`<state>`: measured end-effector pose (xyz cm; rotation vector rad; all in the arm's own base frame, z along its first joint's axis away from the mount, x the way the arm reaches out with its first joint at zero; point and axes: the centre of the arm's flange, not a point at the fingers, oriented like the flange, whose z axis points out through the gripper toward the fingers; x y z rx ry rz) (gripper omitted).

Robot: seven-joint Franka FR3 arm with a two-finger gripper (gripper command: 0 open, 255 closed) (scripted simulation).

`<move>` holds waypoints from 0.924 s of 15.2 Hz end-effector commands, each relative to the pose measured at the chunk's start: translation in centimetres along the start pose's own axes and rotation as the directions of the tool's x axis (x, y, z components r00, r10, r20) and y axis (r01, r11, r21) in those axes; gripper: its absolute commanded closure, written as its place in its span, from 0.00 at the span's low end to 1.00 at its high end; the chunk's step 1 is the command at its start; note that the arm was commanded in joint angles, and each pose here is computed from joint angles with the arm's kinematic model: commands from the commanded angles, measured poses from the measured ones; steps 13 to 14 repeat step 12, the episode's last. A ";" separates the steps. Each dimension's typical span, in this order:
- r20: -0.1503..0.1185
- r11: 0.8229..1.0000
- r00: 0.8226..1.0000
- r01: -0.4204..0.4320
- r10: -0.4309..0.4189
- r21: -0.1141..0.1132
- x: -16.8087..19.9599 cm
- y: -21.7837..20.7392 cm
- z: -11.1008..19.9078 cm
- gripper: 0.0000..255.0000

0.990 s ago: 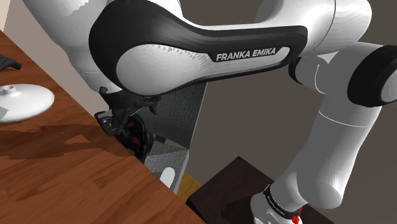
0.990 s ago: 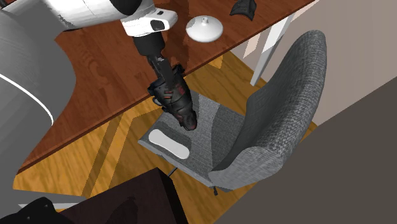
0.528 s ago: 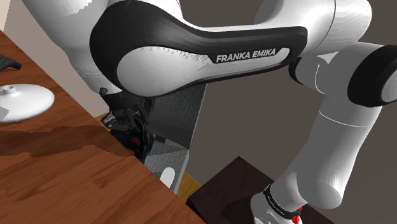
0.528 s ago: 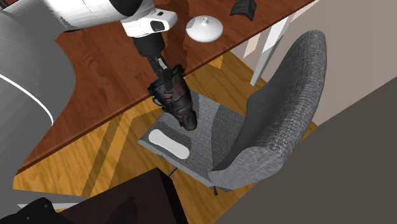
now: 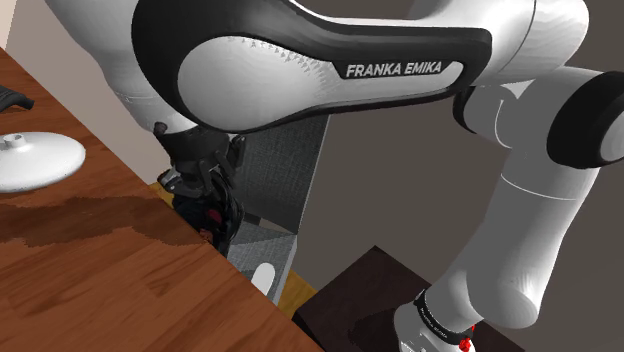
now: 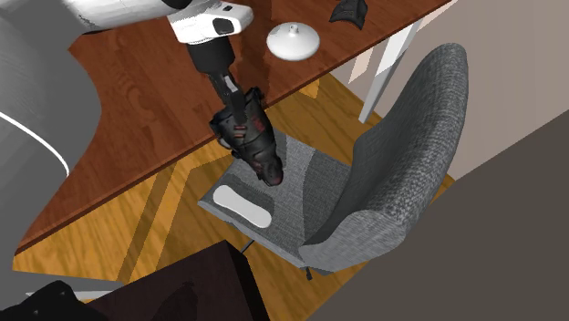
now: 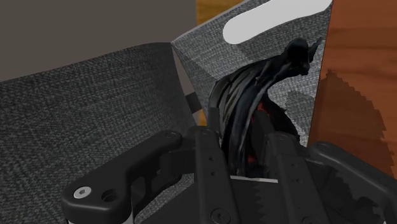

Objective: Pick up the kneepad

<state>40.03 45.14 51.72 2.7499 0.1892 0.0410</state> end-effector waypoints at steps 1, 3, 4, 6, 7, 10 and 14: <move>-0.002 1.000 1.000 0.000 0.000 0.002 0.0 0.5 -1.2 1.00; -0.002 1.000 1.000 0.000 0.000 0.002 0.0 0.9 -2.2 1.00; -0.002 1.000 1.000 0.000 0.000 0.002 0.0 1.1 -2.7 1.00; -0.002 1.000 1.000 0.000 0.000 0.002 0.0 1.5 -3.6 1.00; -0.002 1.000 1.000 0.000 0.000 0.002 0.0 1.7 -4.1 1.00; -0.002 1.000 1.000 0.000 0.000 0.002 0.0 2.3 -5.6 1.00; -0.002 1.000 1.000 0.000 0.000 0.002 0.0 2.3 -5.7 1.00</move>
